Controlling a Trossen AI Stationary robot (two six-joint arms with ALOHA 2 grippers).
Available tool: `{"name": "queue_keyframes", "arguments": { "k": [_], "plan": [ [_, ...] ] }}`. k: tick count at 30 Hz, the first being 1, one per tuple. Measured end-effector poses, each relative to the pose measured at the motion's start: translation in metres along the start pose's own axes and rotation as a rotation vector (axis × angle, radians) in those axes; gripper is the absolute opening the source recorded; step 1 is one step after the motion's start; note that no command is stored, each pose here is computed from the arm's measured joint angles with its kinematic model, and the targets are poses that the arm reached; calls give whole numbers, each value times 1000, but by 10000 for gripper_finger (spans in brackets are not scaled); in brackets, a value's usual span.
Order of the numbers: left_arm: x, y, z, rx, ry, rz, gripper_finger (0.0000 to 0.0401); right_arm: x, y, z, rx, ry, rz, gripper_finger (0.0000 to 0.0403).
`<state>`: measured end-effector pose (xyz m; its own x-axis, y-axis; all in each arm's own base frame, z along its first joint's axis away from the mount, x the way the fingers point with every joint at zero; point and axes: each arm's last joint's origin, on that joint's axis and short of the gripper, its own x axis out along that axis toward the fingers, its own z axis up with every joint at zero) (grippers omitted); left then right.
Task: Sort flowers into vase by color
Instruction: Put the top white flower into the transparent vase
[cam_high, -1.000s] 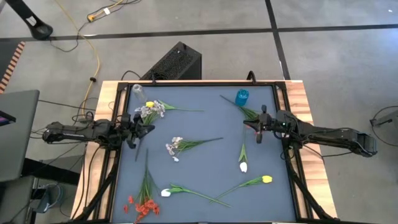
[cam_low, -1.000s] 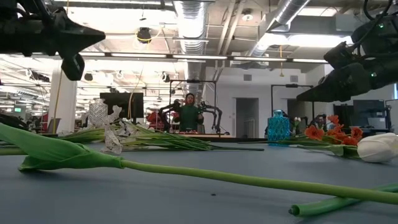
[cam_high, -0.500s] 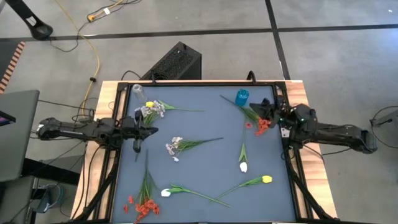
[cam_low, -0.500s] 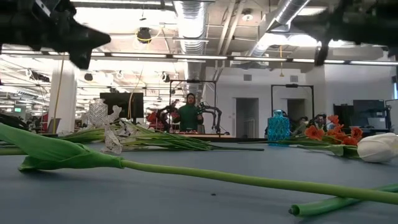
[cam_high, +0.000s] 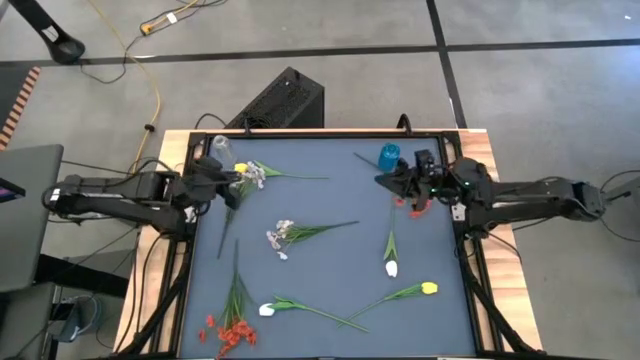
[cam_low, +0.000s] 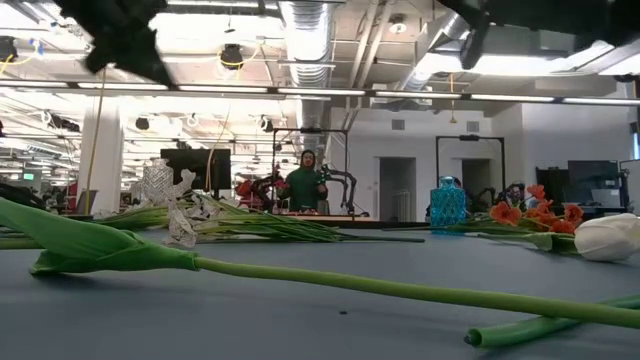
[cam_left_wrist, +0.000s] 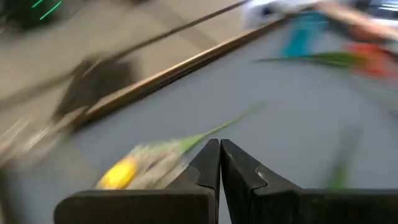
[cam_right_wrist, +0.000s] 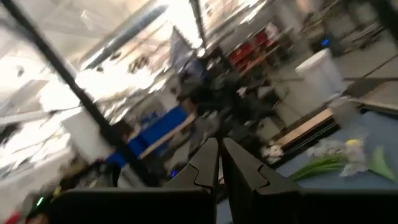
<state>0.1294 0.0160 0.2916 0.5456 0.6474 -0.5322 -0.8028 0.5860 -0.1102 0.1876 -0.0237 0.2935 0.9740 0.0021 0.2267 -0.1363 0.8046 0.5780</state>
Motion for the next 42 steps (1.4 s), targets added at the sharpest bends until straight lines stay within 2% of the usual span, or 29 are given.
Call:
{"name": "queue_keyframes", "arguments": {
  "k": [3, 7, 15, 22, 28, 30, 32, 37, 42],
  "plan": [
    [1, 5, -3, -58, 144, 73, 2, 14, 1, -8, -13, 97, 55, 50],
    [9, 3, -16, -128, 306, 82, 17, 28, 1, -20, -56, 192, 99, 50],
    [28, -3, -42, -155, 503, 123, 83, 39, -7, -31, -81, 261, 101, 50],
    [29, 1, -50, -169, 549, 214, 133, 39, -4, -31, -74, 260, 111, 50],
    [36, 3, -60, -187, 579, 261, 143, 39, -3, -31, -74, 260, 117, 50],
    [44, 5, -73, -204, 624, 251, 143, 39, -3, -31, -75, 257, 116, 50],
    [52, 6, -84, -173, 659, 225, 143, 39, -3, -30, -75, 254, 113, 50],
    [56, 6, -87, -161, 666, 227, 143, 39, -3, -30, -70, 246, 116, 50],
    [62, 5, -99, -134, 748, 168, 143, 39, -2, -29, -61, 234, 123, 50]
  ]
}}
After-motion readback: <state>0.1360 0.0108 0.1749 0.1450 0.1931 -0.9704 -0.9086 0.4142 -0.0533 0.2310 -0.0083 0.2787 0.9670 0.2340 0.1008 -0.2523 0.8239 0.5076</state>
